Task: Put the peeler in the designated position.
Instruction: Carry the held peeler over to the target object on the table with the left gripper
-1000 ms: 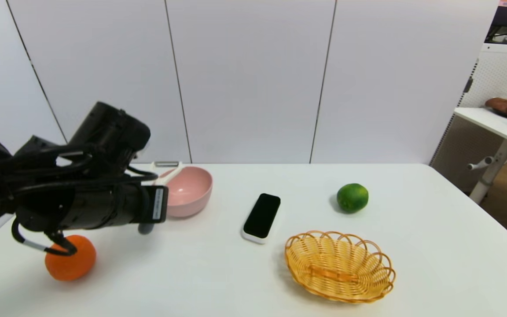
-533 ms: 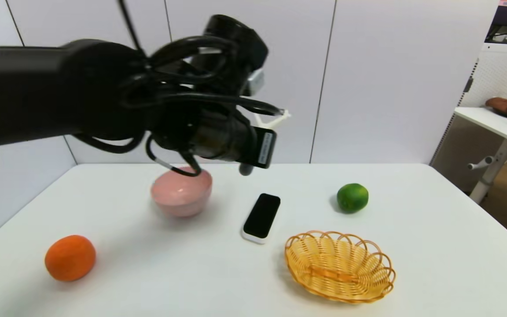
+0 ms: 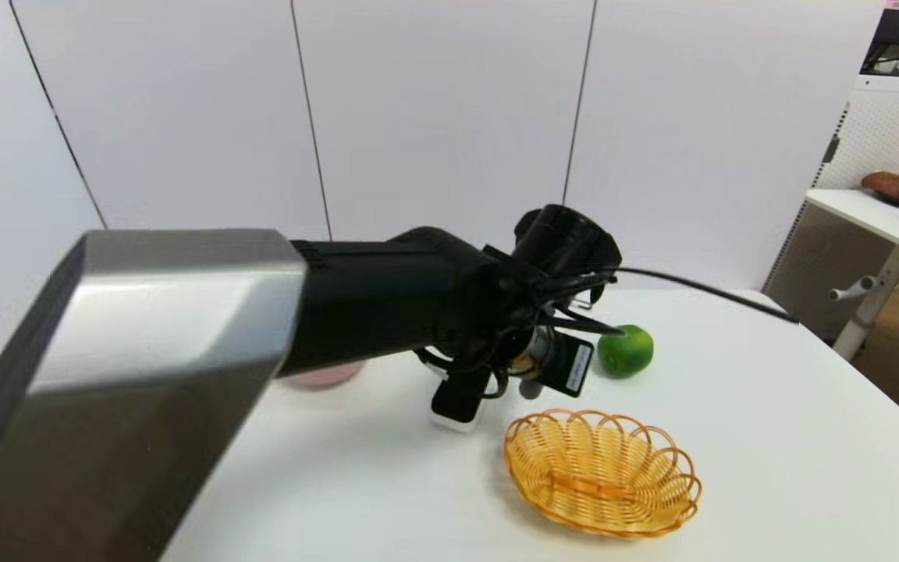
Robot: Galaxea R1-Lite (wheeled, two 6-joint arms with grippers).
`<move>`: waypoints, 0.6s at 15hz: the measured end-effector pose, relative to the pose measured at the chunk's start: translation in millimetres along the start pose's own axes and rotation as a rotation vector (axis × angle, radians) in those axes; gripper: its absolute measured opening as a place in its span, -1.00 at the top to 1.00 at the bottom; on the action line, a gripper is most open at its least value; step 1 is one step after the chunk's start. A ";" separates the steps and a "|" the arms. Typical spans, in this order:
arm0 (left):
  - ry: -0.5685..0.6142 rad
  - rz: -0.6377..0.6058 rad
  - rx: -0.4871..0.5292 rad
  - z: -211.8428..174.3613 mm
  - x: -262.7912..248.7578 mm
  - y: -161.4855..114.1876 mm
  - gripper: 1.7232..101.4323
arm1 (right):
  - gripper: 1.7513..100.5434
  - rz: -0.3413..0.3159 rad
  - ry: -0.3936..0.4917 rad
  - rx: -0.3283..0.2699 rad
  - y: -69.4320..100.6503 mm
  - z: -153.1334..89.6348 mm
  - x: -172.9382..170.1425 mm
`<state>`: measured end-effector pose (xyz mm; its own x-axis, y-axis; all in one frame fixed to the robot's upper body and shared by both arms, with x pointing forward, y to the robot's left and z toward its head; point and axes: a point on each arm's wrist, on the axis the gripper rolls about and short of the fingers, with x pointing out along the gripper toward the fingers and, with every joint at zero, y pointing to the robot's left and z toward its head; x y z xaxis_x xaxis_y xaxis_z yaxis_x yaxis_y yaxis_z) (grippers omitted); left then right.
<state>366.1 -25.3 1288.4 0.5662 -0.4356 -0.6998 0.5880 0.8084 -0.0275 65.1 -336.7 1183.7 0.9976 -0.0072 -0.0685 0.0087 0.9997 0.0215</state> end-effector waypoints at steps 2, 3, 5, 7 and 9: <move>0.014 0.001 -0.017 -6.4 22.2 -0.8 0.67 | -0.95 0.000 0.000 0.000 0.0 0.0 0.0; 0.028 0.008 -0.018 -9.4 30.5 1.1 0.67 | -0.95 0.000 0.000 0.000 0.0 0.0 0.0; 0.049 0.022 -0.019 -13.5 41.7 6.3 0.67 | -0.95 0.000 0.000 0.000 0.0 0.0 0.0; 0.060 0.033 -0.023 -15.7 48.9 10.8 0.67 | -0.95 0.000 0.000 0.001 0.0 0.0 0.0; 0.065 0.032 -0.027 -16.8 53.0 12.8 0.67 | -0.95 0.000 0.000 0.001 0.0 0.0 0.0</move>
<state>394.0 -31.5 1239.0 0.5454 -0.3833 -0.7454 0.5535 0.8325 -0.0231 65.1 -336.7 1183.7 0.9976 -0.0072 -0.0682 0.0088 0.9997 0.0223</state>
